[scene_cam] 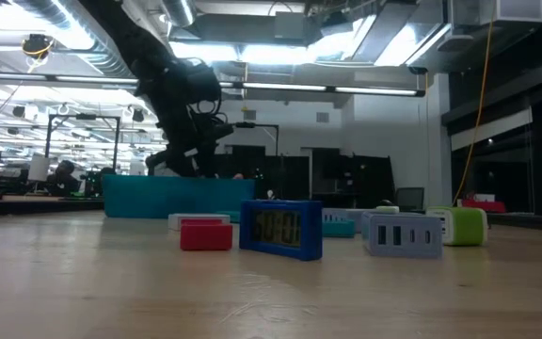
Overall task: Pick & Place Office items
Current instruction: Put the dark blue charger adapter into the blue bin, then put the top green charger adapter into the blue bin
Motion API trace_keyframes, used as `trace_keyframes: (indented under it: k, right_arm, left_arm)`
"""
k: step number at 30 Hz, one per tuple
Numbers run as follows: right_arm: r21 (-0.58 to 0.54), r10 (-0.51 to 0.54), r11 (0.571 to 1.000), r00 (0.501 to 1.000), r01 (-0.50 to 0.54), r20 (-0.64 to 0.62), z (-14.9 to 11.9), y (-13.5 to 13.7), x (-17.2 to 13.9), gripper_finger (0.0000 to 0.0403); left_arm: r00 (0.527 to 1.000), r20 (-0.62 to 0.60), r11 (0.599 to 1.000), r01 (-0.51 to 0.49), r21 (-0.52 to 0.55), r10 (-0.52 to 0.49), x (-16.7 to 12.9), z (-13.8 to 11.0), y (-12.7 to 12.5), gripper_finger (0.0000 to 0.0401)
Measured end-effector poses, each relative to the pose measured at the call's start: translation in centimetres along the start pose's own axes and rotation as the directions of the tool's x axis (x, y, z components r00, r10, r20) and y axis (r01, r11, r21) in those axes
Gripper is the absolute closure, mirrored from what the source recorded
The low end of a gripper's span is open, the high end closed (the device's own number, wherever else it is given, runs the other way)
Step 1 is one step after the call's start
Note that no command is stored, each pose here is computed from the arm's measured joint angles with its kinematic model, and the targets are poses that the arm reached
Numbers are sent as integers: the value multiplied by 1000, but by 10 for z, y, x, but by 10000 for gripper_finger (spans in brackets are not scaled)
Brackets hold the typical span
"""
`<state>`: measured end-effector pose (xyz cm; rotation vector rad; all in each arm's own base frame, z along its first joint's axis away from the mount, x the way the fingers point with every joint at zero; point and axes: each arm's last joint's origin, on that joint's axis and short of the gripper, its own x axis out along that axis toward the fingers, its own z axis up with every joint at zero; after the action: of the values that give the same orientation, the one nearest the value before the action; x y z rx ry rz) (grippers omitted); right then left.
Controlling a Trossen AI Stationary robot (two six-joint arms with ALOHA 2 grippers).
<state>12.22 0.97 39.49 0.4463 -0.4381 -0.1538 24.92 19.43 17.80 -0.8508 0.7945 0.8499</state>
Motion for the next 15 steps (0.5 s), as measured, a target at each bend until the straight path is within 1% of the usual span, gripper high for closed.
trace_keyframes:
  k: [5, 8, 11, 13, 14, 15]
  right_arm:
    - [19, 14, 1000, 1000, -14, -19, -2, 0, 0, 114]
    - [21, -51, 998, 999, 51, 6, -1, -2, 0, 115]
    - [50, -124, 991, 990, 120, 72, 4, -3, 0, 115]
    - [75, -144, 988, 981, 135, 129, 9, -2, 0, 115]
    - [81, -146, 988, 979, 135, 146, 11, -2, 0, 115]
    - [76, -149, 987, 978, 139, 147, 10, -2, 1, 115]
  left_arm:
    - [1000, -1, 1000, 2, -26, -2, 0, 0, 0, 201]
    - [999, 2, 999, 41, -18, -41, -2, 3, -4, 175]
    - [994, 39, 995, 100, -8, -100, -6, 12, -12, 162]
    - [979, 89, 983, 185, 10, -185, -14, 21, -20, 159]
    - [958, 138, 968, 248, 30, -250, -21, 28, -26, 159]
    - [924, 206, 946, 317, 60, -323, -31, 35, -33, 159]
